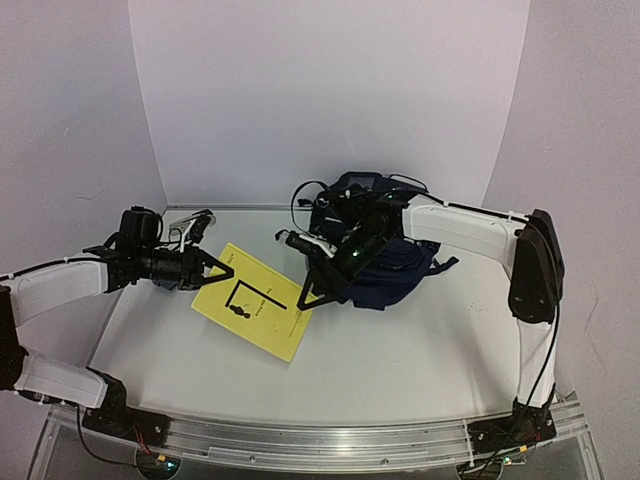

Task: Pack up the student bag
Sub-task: Pick up the book from the center of the board.

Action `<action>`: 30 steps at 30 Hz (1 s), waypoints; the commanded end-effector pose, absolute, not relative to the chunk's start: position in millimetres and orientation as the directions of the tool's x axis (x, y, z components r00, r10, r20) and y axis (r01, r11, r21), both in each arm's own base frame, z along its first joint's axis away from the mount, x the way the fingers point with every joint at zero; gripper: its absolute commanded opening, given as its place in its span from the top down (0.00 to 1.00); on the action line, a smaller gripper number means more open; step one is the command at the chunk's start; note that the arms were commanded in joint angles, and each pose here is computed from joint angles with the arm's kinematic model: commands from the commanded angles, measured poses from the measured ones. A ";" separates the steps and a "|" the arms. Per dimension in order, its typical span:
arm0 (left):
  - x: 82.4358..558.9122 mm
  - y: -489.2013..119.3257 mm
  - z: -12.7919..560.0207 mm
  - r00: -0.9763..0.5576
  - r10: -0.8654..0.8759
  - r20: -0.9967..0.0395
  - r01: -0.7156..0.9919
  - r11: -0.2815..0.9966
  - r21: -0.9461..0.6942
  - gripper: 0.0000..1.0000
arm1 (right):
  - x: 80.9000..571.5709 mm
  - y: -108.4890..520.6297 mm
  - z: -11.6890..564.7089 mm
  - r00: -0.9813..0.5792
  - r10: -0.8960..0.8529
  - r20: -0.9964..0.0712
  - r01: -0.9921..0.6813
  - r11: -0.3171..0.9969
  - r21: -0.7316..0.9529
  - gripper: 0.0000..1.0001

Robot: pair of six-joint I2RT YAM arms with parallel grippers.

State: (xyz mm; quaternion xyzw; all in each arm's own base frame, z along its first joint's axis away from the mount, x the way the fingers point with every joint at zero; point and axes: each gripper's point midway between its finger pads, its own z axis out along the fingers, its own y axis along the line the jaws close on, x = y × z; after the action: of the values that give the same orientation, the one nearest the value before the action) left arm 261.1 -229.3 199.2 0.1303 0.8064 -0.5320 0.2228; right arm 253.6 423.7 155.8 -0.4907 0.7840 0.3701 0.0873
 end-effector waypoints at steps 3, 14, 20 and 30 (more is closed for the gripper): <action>227.8 -257.6 258.6 -0.755 0.080 -0.651 0.653 0.182 -0.735 1.00 | 225.6 427.4 194.7 -0.485 -0.684 -0.545 -0.805 0.106 0.583 0.07; 212.0 -265.3 278.9 -0.699 0.099 -0.708 0.715 0.056 -0.697 1.00 | 200.3 434.9 199.5 -0.538 -0.682 -0.495 -0.693 0.023 0.721 0.23; 202.0 -285.4 271.5 -0.726 0.210 -0.655 0.669 -0.006 -0.743 1.00 | 184.9 441.5 204.7 -0.528 -0.694 -0.490 -0.667 -0.018 0.745 0.37; 205.4 -298.1 264.7 -0.733 0.257 -0.630 0.649 -0.014 -0.761 0.98 | 161.6 445.8 202.9 -0.526 -0.719 -0.453 -0.613 -0.048 0.788 0.82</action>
State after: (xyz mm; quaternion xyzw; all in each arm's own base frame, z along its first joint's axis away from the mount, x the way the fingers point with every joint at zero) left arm 200.8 -292.1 237.5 0.2954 0.7166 -0.6180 0.1316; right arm 176.1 444.4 191.8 -0.4850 0.7045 0.5171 -0.0307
